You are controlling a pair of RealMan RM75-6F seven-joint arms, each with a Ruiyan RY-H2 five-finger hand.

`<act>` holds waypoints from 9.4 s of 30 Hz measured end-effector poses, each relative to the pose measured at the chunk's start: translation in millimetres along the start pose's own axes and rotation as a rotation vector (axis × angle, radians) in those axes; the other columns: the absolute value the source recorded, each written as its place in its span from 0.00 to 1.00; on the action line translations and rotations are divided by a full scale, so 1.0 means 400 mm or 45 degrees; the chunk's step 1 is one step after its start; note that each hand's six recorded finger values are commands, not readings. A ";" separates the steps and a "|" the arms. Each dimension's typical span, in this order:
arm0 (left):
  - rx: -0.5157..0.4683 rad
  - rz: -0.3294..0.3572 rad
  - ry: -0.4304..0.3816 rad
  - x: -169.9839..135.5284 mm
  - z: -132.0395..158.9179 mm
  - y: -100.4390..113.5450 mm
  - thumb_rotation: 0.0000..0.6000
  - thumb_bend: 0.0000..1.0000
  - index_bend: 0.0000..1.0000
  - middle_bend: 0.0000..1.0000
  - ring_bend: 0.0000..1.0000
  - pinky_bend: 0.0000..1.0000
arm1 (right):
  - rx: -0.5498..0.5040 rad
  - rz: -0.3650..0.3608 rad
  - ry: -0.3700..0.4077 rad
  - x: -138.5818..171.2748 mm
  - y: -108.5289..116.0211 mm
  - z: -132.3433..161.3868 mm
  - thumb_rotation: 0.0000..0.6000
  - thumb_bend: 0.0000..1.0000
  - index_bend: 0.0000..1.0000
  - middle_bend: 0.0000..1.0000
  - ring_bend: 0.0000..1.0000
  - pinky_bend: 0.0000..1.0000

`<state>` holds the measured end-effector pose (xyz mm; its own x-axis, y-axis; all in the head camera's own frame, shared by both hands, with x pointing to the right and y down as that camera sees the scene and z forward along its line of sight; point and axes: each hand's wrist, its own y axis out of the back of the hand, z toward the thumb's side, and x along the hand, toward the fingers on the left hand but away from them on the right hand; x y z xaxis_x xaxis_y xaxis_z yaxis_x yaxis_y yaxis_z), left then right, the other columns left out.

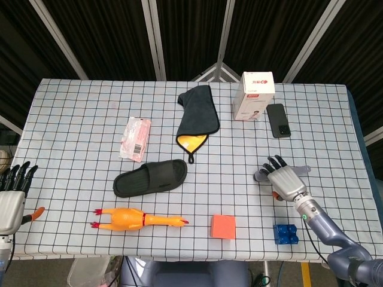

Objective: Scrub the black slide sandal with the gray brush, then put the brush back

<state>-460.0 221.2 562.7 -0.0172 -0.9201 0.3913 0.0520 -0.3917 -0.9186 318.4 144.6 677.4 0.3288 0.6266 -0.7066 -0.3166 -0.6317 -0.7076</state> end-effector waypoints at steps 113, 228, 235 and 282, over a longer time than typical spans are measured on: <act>0.037 -0.130 -0.191 0.034 0.091 -0.047 1.00 0.56 0.05 0.06 0.02 0.06 | 0.178 -0.194 0.253 -0.154 0.056 0.149 1.00 1.00 0.74 0.66 0.45 0.35; -0.035 -0.630 -0.743 0.225 0.406 -0.251 1.00 0.68 0.12 0.12 0.05 0.09 | 0.188 -0.520 0.418 -0.263 0.305 0.767 1.00 1.00 0.77 0.68 0.48 0.37; -0.033 -0.629 -0.744 0.228 0.409 -0.249 1.00 0.68 0.12 0.12 0.05 0.09 | 0.182 -0.500 0.406 -0.272 0.295 0.761 1.00 1.00 0.77 0.68 0.48 0.37; -0.018 -0.618 -0.729 0.230 0.410 -0.237 1.00 0.71 0.12 0.11 0.05 0.09 | 0.166 -0.482 0.450 -0.241 0.280 0.783 1.00 1.00 0.77 0.68 0.48 0.37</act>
<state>-302.6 174.3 694.7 0.4877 -0.4989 0.7164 0.1579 -0.7567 -0.6344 -27.6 156.5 663.2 0.7137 0.5939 -0.3714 -0.2181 -0.3155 -0.9235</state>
